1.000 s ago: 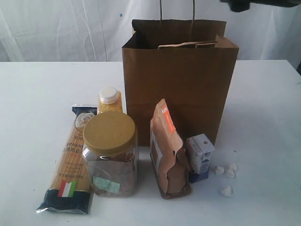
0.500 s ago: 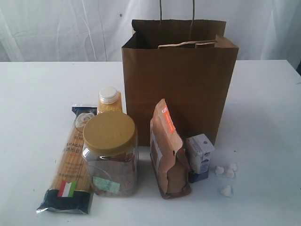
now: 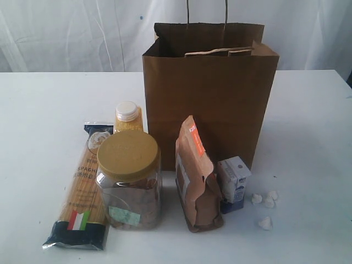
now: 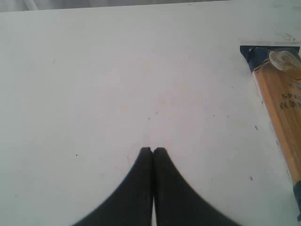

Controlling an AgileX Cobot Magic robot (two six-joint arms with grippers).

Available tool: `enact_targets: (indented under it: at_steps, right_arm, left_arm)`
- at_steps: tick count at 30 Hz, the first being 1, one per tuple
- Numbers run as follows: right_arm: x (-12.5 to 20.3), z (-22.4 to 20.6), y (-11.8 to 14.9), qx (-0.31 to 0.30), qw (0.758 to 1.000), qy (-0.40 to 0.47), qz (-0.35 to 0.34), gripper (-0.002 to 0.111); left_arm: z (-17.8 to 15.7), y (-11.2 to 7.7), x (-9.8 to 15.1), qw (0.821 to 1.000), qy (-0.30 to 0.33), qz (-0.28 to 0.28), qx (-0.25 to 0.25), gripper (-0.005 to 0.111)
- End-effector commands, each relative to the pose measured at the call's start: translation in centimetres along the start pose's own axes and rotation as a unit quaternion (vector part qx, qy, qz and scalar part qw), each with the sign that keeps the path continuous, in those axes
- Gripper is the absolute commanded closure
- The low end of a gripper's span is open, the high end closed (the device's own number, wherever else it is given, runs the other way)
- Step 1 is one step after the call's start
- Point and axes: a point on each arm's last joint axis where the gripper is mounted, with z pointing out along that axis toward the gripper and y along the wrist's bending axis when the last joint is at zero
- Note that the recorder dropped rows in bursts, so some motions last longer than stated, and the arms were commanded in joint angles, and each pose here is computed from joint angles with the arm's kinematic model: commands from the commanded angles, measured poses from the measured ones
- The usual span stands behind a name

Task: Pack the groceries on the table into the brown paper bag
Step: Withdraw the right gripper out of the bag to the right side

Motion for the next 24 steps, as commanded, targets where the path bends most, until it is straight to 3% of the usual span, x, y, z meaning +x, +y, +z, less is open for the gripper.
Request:
enact_targets:
  at_steps: [1,11,17,24]
  right_arm:
    - [2.6,2.1,-0.1,0.010,1.000,0.029,-0.003,0.108]
    - [3.0,3.8,1.7,-0.097,0.989,-0.107,0.040,0.108]
    - [3.4,6.1,2.3,-0.111,0.979,-0.171,0.001,0.108]
    - [5.2,8.8,3.1,-0.141,0.975,-0.171,0.019,0.108]
  left_arm:
    - [0.0,0.0,0.1,1.000,0.001,-0.003,-0.002,0.107]
    - [0.0,0.0,0.1,1.000,0.001,-0.003,-0.002,0.107]
    - [0.0,0.0,0.1,1.000,0.001,-0.003,-0.002,0.107]
    - [0.0,0.0,0.1,1.000,0.001,-0.003,-0.002,0.107]
